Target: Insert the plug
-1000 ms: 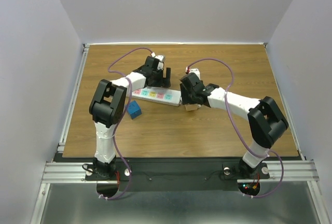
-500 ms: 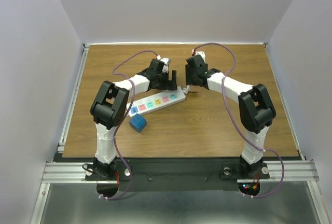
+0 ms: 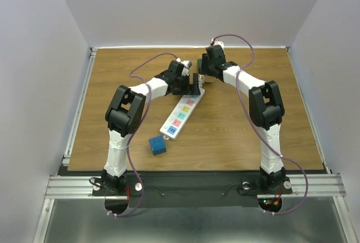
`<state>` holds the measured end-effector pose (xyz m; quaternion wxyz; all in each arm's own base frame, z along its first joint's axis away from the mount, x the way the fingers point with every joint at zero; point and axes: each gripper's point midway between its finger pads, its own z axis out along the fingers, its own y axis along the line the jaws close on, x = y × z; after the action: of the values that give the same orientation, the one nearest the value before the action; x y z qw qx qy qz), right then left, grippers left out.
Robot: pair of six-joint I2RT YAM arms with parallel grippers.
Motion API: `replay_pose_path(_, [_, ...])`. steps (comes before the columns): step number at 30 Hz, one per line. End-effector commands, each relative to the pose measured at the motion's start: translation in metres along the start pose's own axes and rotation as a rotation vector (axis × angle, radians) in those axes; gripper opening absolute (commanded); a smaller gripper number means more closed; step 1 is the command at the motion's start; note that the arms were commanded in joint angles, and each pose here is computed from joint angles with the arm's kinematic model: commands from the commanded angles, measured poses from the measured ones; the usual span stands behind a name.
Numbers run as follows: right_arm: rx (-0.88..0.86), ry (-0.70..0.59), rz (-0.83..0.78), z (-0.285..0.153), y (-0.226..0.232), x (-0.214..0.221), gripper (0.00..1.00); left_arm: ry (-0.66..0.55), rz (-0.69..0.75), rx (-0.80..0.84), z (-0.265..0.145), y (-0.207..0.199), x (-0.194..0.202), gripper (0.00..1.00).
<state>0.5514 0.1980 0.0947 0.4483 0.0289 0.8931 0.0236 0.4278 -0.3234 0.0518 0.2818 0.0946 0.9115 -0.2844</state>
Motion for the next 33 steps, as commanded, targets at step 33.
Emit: replay_pose_path(33, [-0.195, 0.008, 0.137, -0.143, -0.020, -0.021, 0.00, -0.132, 0.013, 0.183, -0.062, -0.088, 0.031, 0.96])
